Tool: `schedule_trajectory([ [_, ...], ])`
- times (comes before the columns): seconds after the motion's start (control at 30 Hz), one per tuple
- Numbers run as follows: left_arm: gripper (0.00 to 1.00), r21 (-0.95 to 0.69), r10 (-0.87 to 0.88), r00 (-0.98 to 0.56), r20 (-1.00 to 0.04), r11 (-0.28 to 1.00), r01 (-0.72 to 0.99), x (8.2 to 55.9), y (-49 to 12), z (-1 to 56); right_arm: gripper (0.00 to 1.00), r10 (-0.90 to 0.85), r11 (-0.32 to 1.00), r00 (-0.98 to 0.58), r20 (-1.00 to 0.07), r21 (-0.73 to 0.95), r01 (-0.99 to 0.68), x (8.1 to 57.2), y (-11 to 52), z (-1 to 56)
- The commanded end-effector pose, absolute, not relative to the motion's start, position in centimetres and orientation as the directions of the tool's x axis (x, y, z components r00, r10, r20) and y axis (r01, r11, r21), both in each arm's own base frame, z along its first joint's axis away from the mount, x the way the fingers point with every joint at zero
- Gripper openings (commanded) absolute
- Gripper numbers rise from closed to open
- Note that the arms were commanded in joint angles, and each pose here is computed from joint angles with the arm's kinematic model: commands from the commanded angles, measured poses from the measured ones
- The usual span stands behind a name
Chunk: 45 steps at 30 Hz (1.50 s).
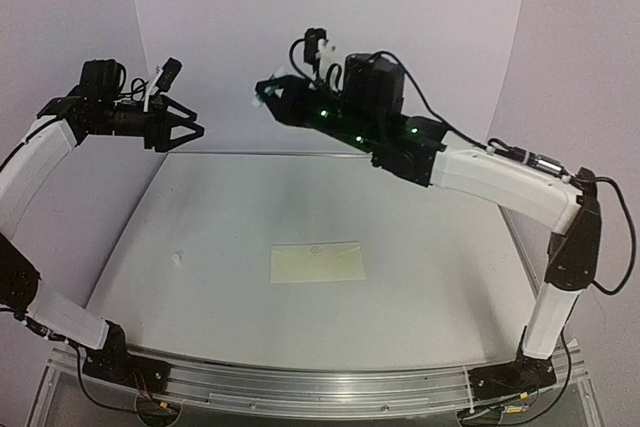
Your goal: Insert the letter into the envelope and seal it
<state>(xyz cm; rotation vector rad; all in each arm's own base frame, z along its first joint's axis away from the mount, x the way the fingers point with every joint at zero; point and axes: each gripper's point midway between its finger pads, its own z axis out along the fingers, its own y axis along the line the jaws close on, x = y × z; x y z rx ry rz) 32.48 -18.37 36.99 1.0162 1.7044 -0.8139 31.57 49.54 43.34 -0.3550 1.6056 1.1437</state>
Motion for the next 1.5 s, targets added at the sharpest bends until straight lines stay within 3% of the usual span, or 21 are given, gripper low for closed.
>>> schedule_trajectory([
  [0.0, 0.74, 0.276, 0.334, 0.133, -0.933, 0.431, 0.859, 31.2, -23.0, 41.4, 0.00, 0.467, 0.514, -0.444, -0.765, 0.644, -0.567, 31.7, 47.6, 43.3],
  [0.23, 0.75, 0.575, 0.363, 0.457, -0.812, 0.361, 0.734, 28.5, -28.9, 45.2, 0.00, 0.572, 0.433, -0.494, -0.654, 0.753, -0.495, 30.8, 47.0, 45.0],
  [0.4, 0.74, 0.686, 0.370, 0.581, -0.725, 0.322, 0.652, 27.1, -30.4, 45.4, 0.00, 0.599, 0.415, -0.499, -0.626, 0.776, -0.475, 30.4, 47.0, 45.3],
  [0.9, 0.27, 0.664, 0.401, 0.539, -0.741, 0.320, 0.676, 27.8, -30.5, 44.4, 0.00, 0.610, 0.402, -0.508, -0.608, 0.790, -0.462, 30.0, 46.7, 44.7],
  [1.47, 0.28, 0.639, 0.424, 0.499, -0.756, 0.309, 0.705, 28.1, -30.7, 43.1, 0.00, 0.621, 0.367, -0.500, -0.603, 0.788, -0.494, 29.6, 46.6, 46.1],
])
